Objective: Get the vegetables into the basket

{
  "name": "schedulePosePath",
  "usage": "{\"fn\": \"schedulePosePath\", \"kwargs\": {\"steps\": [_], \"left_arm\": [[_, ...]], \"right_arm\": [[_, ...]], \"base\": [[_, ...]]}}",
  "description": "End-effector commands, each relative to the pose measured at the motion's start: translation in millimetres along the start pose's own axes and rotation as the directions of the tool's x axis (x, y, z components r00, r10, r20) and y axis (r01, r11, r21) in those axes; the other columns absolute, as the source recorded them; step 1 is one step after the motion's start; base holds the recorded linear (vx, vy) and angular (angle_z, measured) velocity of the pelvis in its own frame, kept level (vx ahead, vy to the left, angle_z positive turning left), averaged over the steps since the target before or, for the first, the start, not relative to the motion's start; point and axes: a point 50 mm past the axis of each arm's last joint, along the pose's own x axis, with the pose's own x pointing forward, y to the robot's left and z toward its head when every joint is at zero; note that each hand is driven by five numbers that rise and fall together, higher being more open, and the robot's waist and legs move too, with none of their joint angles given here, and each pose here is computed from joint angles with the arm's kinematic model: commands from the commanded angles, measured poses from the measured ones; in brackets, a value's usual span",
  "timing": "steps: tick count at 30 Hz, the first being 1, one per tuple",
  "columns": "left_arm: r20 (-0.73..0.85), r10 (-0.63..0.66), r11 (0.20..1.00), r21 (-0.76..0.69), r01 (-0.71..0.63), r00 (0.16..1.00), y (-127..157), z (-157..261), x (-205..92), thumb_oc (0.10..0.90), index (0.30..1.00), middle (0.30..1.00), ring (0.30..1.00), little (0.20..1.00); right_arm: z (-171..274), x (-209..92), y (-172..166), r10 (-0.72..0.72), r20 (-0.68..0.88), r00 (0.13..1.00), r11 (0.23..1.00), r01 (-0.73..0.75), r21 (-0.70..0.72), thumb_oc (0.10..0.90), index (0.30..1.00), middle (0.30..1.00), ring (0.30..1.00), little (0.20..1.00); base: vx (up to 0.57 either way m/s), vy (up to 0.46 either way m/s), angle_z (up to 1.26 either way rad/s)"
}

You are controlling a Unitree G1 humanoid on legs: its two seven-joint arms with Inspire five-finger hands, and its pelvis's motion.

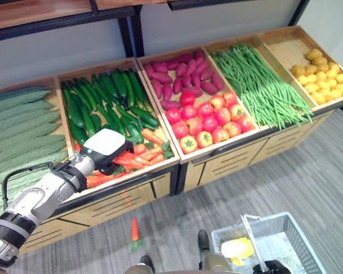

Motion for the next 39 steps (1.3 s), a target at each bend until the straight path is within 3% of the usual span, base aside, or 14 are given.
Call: {"fn": "schedulePosePath", "kwargs": {"steps": [1,12,27,32,39], "left_arm": [[0.048,0.294,0.953,0.058,-0.296,0.955,80.2,-2.7,4.6,0.400,0.300,0.300,0.300,0.300],[-0.046,0.277,0.960,0.053,-0.275,0.960,72.9,-18.4,-22.7,0.400,0.300,0.300,0.300,0.300],[0.003,0.271,0.962,-0.040,-0.271,0.963,63.5,-2.5,-0.6,0.400,0.300,0.300,0.300,0.300],[-0.026,0.298,0.952,-0.060,-0.299,0.954,56.5,-2.8,-6.5,0.400,0.300,0.300,0.300,0.300],[0.046,0.292,0.956,-0.002,-0.293,0.955,70.2,3.9,-10.7,0.400,0.300,0.300,0.300,0.300]], "right_arm": [[-12.5,-3.3,-11.1,-0.010,-0.028,1.000,0.999,0.009,-0.035,0.400,0.300,0.300,0.300,0.300],[-10.1,-2.5,-8.6,0.000,-0.023,1.000,0.999,-0.001,-0.054,0.400,0.300,0.300,0.300,0.300],[-22.8,-8.1,-36.2,-0.069,-0.046,0.997,0.997,0.068,-0.029,0.400,0.300,0.300,0.300,0.300],[-10.5,-6.0,-47.8,-0.088,-0.019,0.996,0.994,0.086,-0.069,0.400,0.300,0.300,0.300,0.300],[-16.1,-6.7,-45.8,-0.076,-0.045,0.996,0.994,0.072,-0.083,0.400,0.300,0.300,0.300,0.300]], "base": [[-0.14,0.072,-0.59],[-0.03,-0.022,-0.47],[0.02,-0.192,-0.02],[0.02,0.065,-0.45],[0.05,0.241,-0.79]]}}
